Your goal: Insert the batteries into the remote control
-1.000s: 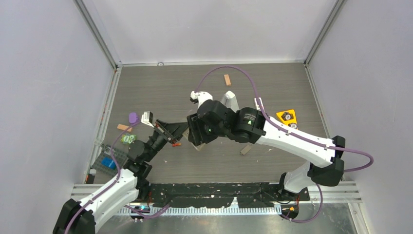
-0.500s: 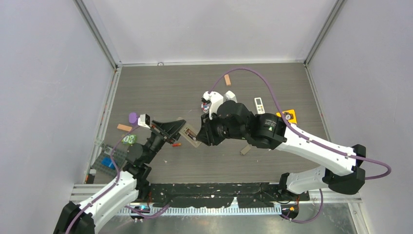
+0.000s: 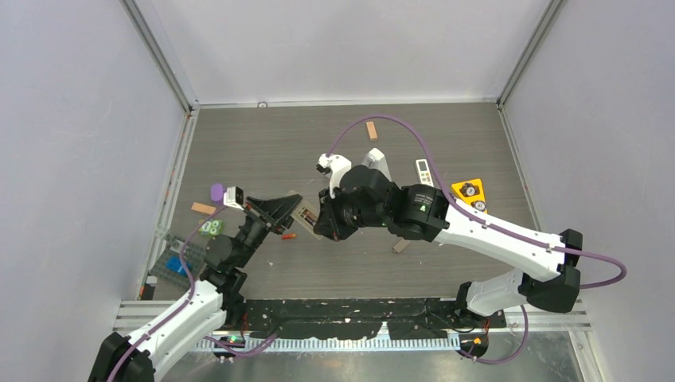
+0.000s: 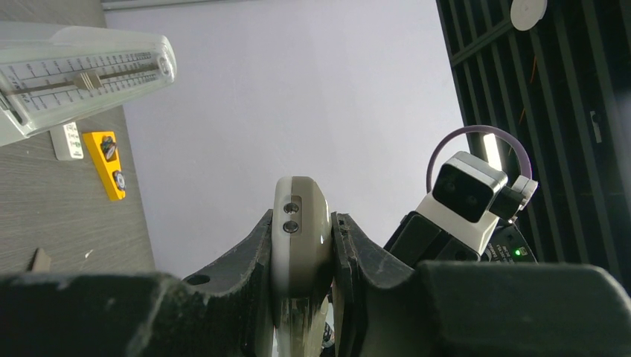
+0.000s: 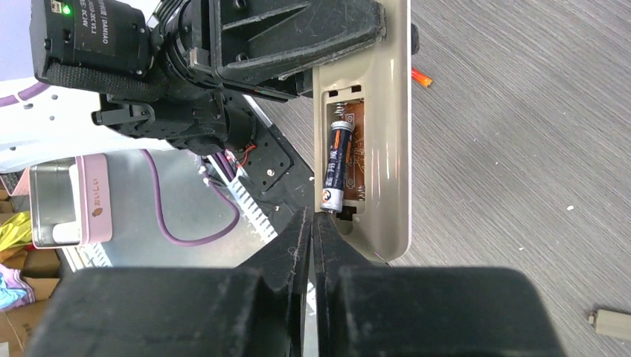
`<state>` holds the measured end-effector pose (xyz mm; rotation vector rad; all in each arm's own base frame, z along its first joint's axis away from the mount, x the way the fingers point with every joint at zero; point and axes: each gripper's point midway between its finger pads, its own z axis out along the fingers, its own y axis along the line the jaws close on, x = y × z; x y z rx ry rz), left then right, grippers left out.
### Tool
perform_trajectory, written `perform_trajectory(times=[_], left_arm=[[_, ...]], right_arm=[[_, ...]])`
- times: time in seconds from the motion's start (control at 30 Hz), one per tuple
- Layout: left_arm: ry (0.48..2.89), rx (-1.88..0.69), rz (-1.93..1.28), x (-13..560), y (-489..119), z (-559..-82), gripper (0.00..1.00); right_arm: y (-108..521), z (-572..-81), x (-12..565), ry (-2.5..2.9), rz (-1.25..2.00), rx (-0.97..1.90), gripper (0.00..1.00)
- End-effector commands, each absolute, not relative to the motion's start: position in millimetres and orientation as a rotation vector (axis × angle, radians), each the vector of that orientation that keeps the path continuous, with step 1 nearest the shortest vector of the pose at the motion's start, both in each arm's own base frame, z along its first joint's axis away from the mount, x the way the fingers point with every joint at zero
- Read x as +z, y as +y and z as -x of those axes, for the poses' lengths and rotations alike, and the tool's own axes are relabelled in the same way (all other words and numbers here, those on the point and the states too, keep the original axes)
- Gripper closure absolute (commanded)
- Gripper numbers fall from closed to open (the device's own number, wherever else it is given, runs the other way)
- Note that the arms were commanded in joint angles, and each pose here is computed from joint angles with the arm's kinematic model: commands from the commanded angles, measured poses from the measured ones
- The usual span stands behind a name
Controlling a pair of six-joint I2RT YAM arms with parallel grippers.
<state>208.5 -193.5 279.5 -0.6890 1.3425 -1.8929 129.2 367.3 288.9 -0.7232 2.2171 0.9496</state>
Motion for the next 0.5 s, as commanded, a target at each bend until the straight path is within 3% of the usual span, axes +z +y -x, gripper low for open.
perform_trajectory(times=[0.0, 0.47], left_arm=[[1.286, -1.917, 0.664, 292.1, -190.1, -204.6, 1.00], [1.259, -1.932, 0.582, 300.0, -192.8, -198.9, 1.00]], right_arm=[[376.2, -135.8, 297.5, 2.188, 0.675, 0.996, 0.93], [382.4, -141.5, 278.7, 2.271, 0.664, 1.030, 0.95]])
